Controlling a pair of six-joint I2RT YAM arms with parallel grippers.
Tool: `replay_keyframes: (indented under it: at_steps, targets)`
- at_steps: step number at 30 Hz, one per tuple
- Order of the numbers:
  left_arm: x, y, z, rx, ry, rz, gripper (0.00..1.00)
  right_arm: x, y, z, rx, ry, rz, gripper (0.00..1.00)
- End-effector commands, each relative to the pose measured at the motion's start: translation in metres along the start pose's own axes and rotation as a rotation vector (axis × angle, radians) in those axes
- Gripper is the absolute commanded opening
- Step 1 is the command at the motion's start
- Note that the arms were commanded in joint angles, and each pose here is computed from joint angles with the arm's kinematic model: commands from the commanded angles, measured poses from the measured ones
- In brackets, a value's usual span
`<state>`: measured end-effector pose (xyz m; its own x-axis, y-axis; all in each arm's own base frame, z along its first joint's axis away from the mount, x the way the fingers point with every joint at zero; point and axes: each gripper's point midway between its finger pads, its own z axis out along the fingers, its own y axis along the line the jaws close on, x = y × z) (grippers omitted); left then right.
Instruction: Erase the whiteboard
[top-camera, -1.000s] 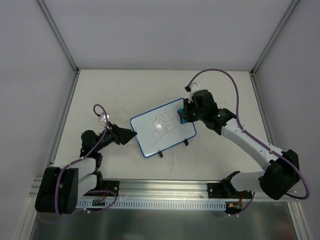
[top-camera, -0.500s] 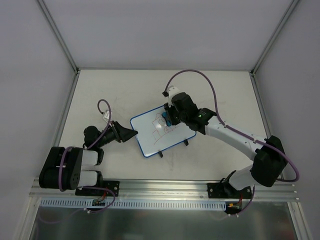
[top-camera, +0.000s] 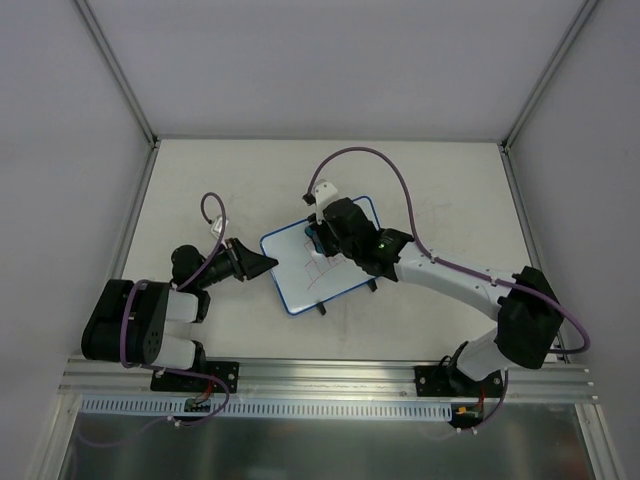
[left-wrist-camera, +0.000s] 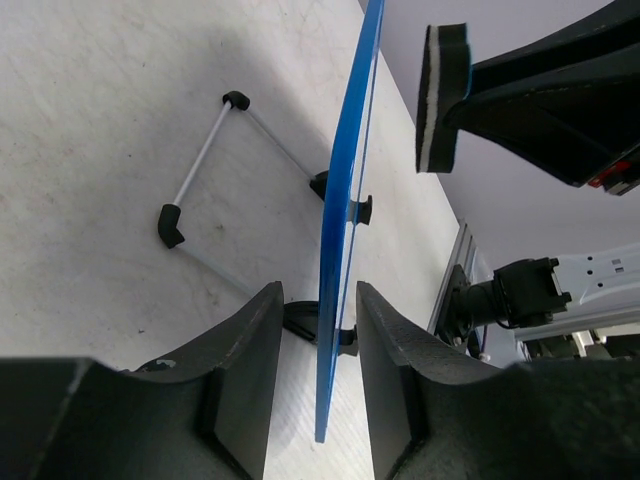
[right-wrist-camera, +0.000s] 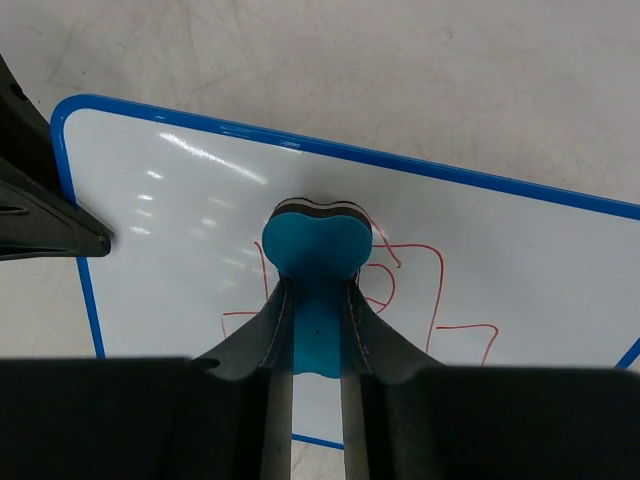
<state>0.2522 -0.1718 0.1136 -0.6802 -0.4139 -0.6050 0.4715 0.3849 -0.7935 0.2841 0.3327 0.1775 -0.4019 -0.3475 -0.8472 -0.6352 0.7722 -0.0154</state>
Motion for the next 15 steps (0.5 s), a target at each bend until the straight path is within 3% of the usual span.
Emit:
replay_keyframes:
  at_steps: [1,11,15]
  targets:
    - [-0.037,-0.049,0.005,0.205,-0.110,0.308,0.35,-0.018,0.002,0.005,0.035,-0.065,-0.022,0.02]
    - [-0.037,-0.051,0.009,0.220,-0.103,0.314,0.28,-0.019,0.021,0.007,0.001,-0.082,-0.044,0.03]
    - [-0.038,-0.051,0.011,0.225,-0.099,0.315,0.20,-0.016,0.026,0.008,-0.006,-0.081,-0.064,0.02]
